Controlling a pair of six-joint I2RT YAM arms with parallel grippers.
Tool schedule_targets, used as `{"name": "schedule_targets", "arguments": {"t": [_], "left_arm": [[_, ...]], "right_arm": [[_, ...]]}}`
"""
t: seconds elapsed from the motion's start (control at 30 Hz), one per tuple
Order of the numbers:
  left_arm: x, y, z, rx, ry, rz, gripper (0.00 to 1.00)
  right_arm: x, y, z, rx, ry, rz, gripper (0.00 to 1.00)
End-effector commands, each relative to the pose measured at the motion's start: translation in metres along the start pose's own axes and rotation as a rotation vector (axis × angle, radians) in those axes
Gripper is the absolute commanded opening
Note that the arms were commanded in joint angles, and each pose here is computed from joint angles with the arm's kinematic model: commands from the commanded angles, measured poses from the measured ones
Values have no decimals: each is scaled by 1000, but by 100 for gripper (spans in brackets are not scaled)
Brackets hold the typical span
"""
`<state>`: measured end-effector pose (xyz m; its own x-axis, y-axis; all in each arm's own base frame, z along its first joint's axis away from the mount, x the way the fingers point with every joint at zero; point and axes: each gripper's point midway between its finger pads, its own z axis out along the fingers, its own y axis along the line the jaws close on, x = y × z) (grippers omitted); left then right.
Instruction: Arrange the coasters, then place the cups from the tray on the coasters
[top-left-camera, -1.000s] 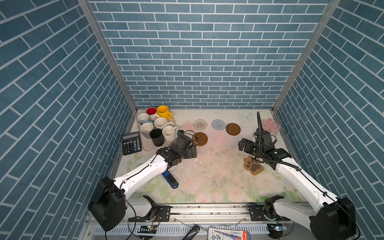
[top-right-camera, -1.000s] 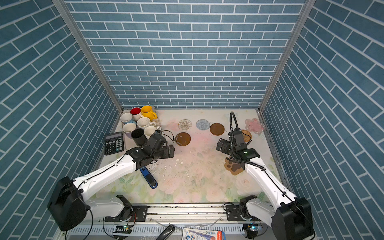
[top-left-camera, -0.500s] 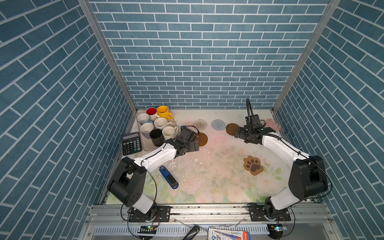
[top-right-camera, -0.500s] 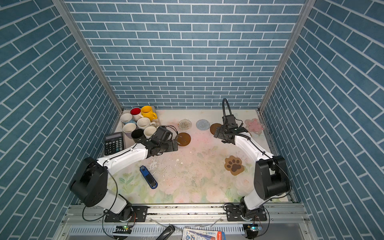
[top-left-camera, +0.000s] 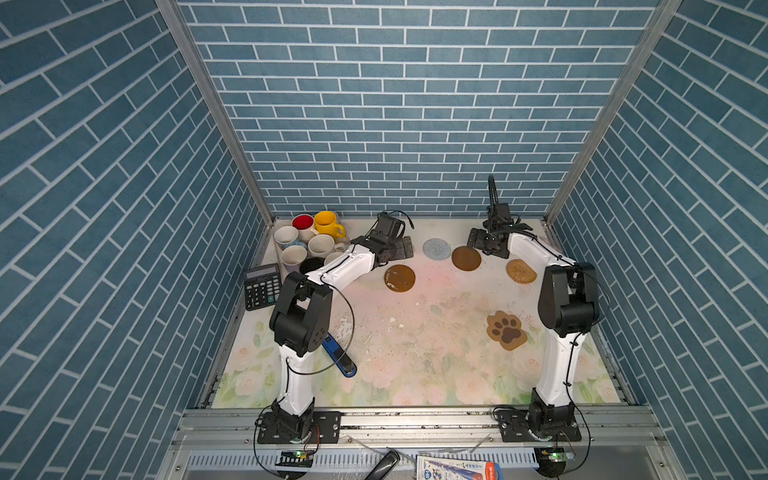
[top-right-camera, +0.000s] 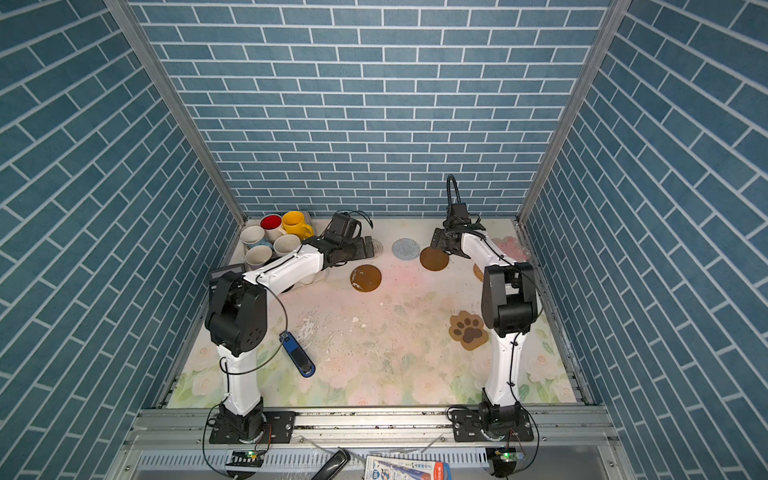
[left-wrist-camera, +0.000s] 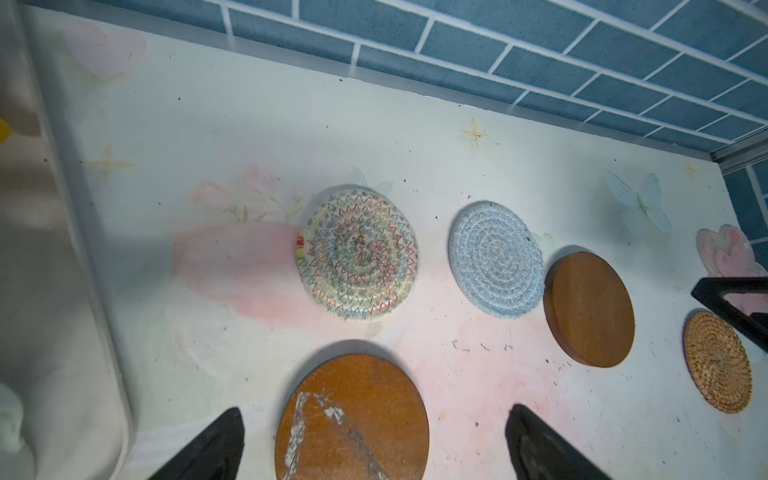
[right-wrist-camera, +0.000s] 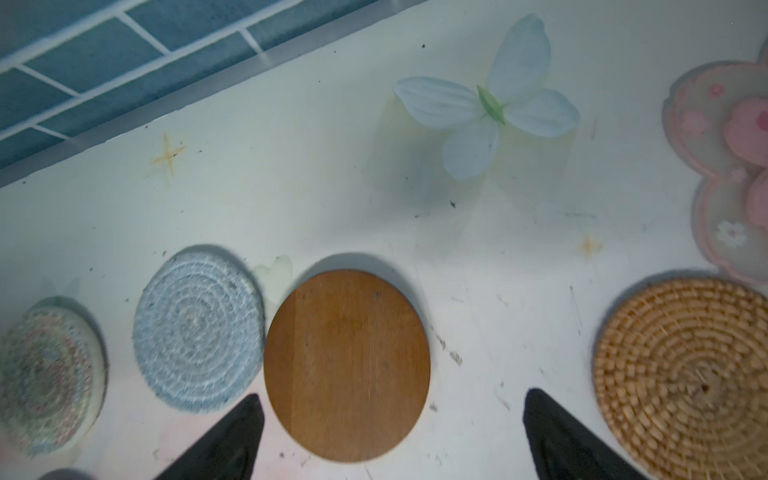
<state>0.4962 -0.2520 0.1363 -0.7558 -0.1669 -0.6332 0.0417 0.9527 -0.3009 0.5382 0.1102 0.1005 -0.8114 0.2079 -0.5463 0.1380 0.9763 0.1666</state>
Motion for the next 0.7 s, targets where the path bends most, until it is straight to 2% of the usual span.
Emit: {"name": "schedule_targets", "arguments": {"t": [0.0, 0.3, 0.67], "left_arm": [[-6, 3, 9, -22, -4, 40, 99], [-2, 11, 16, -61, 0, 94, 99], [4, 11, 15, -52, 18, 95, 99]], "right_arm": [[-6, 1, 16, 24, 37, -59, 97], [-11, 4, 54, 45, 72, -89, 97], [1, 3, 74, 51, 106, -90, 96]]}}
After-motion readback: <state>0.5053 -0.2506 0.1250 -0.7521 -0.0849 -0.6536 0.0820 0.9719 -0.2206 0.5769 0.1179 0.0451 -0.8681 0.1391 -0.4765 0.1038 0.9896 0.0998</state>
